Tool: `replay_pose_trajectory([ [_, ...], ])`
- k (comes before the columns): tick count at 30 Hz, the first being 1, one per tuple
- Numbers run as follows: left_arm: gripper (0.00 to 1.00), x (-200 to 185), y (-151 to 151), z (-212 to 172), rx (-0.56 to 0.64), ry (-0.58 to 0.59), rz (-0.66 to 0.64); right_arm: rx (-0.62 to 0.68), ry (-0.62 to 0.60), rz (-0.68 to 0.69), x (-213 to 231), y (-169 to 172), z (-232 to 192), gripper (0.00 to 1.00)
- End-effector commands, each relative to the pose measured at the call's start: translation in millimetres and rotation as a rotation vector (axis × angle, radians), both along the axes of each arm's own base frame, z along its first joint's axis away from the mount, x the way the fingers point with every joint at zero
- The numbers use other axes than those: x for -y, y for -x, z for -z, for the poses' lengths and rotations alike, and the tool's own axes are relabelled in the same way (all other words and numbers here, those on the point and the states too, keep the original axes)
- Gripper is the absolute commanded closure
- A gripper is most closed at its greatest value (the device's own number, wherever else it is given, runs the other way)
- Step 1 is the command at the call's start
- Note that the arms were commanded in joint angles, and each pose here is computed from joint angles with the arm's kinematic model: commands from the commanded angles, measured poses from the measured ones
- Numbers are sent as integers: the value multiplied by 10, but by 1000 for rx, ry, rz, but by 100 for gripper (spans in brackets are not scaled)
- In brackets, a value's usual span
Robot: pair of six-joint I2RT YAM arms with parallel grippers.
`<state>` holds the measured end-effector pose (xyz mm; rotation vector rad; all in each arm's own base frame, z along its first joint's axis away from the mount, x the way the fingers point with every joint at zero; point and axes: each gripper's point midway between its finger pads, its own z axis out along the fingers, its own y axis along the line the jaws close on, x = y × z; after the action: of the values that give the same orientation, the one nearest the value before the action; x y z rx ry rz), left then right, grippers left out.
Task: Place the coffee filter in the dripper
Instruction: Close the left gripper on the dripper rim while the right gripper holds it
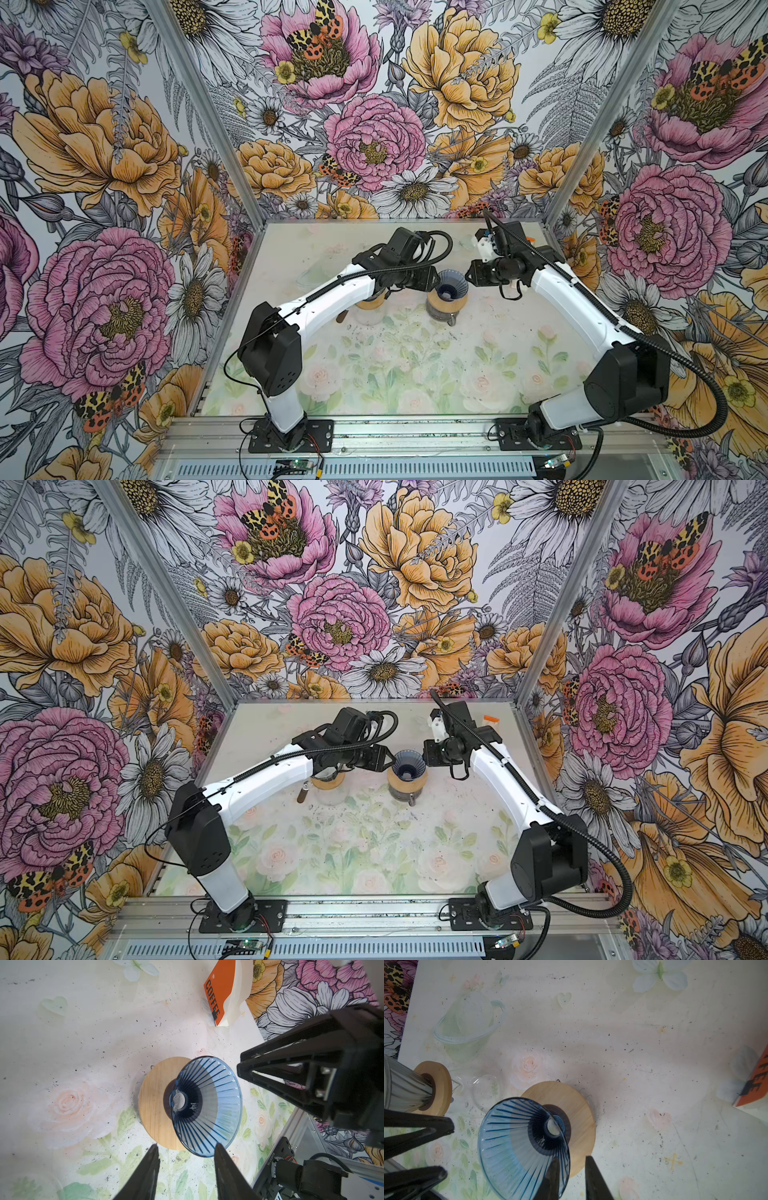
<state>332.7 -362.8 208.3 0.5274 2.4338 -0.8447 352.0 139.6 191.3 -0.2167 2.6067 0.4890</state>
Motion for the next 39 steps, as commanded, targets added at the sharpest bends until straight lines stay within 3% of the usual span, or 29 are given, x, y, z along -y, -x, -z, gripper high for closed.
replay_pose_trajectory([
  [1,59,119,9,-115,1,40,31,3,-16,-1,-49,-61,23,77],
  [19,61,123,-185,252,-53,-17,-7,-21,-23,3,-109,-186,97,79],
  [39,60,88,-244,108,-32,11,-5,21,-38,4,-165,-246,-61,79],
])
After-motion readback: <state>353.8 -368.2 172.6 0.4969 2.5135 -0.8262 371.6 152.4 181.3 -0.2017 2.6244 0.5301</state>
